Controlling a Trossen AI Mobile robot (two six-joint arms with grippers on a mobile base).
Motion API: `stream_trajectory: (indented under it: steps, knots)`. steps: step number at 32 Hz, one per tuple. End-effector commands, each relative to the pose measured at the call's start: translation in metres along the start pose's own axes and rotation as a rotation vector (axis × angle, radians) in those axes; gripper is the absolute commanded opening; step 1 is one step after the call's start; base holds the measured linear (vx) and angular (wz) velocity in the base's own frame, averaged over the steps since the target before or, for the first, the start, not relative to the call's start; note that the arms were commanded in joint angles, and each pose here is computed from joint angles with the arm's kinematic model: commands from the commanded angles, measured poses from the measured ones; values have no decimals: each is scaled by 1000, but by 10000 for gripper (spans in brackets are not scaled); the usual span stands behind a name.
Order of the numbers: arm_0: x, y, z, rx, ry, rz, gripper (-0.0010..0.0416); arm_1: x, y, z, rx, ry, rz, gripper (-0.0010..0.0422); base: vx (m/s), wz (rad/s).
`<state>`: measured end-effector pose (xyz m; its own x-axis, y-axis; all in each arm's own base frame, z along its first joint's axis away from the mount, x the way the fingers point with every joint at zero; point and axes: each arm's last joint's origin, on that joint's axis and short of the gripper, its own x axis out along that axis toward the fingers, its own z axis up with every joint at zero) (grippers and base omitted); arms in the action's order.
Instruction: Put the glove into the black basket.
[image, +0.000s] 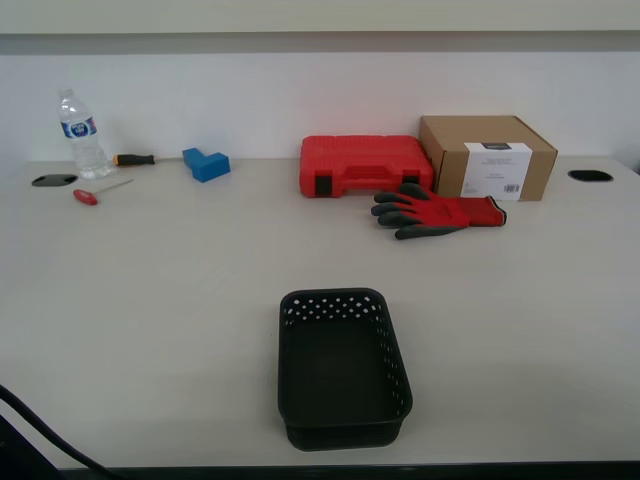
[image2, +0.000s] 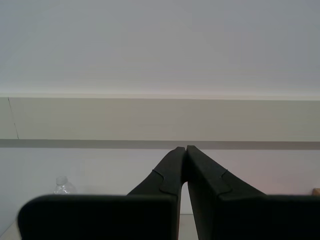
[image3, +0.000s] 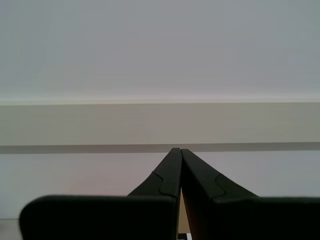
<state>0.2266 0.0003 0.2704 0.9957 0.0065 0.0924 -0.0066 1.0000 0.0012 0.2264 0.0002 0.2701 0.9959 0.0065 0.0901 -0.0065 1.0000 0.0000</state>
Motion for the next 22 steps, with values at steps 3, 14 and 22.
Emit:
stream_trajectory:
  steps: [3, 14, 22]
  knots:
    - [0, 0, 1, 0, -3, 0, 1, 0, 0, 1, 0, -4, 1, 0, 0, 0]
    - [0, 0, 1, 0, -4, 0, 1, 0, 0, 1, 0, -4, 1, 0, 0, 0]
    - [0, 0, 1, 0, -4, 0, 1, 0, 0, 1, 0, -4, 1, 0, 0, 0]
